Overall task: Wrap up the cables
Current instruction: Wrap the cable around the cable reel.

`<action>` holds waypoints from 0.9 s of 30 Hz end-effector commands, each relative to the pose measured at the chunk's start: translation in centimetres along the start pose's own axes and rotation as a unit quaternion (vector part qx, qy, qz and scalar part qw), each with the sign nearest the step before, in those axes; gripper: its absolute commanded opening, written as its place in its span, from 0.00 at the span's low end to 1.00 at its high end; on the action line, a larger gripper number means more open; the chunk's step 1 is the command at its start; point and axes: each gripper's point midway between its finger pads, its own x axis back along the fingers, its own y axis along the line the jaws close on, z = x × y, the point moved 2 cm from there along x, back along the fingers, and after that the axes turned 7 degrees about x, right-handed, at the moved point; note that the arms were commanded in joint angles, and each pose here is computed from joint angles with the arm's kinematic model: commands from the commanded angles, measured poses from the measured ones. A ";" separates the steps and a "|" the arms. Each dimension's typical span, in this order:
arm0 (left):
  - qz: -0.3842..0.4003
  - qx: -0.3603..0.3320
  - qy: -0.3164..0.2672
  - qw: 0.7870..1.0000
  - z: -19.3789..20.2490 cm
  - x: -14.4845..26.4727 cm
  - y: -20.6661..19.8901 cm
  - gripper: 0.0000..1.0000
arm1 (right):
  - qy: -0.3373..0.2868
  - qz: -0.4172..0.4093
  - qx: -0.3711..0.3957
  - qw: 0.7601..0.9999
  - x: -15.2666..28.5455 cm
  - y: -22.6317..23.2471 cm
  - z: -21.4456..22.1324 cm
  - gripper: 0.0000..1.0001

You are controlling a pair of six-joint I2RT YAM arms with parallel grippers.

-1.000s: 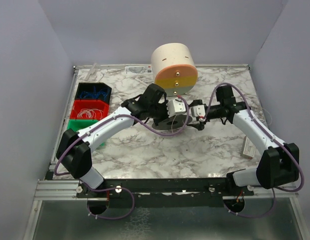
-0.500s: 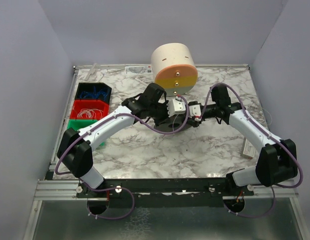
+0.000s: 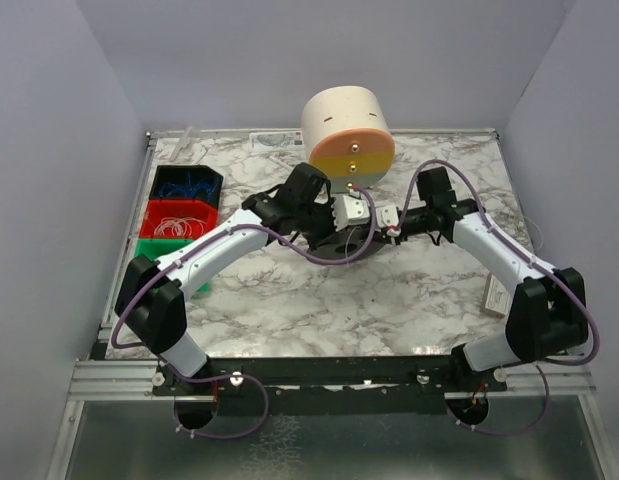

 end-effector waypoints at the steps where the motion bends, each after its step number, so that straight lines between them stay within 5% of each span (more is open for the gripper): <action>1: 0.014 -0.017 -0.038 0.999 -2.5 0.2 0.0 0.00 | -0.033 -0.016 -0.042 0.998 -0.3 -0.4 -1.2 0.28; 5: 0.012 -0.017 -0.036 0.999 -2.4 0.1 0.1 0.00 | -0.039 -0.018 -0.076 0.996 -0.3 -1.0 -1.5 0.22; 10: 0.006 -0.015 -0.034 0.999 -2.5 0.0 0.4 0.00 | -0.038 -0.025 -0.129 0.991 -0.4 -1.6 -1.7 0.01; 17: -0.022 -0.011 -0.022 0.999 -2.0 -0.3 1.5 0.00 | -0.034 -0.066 -0.243 0.967 -0.5 -1.4 -1.9 0.00; 25: -0.034 -0.006 -0.025 0.999 -2.2 -0.3 1.9 0.00 | 0.004 -0.037 -0.260 0.965 -0.3 -2.0 -0.9 0.01; 27: -0.040 -0.006 -0.024 0.999 -2.2 -0.3 2.0 0.15 | 0.006 -0.028 -0.271 0.962 -0.3 -2.3 -0.9 0.00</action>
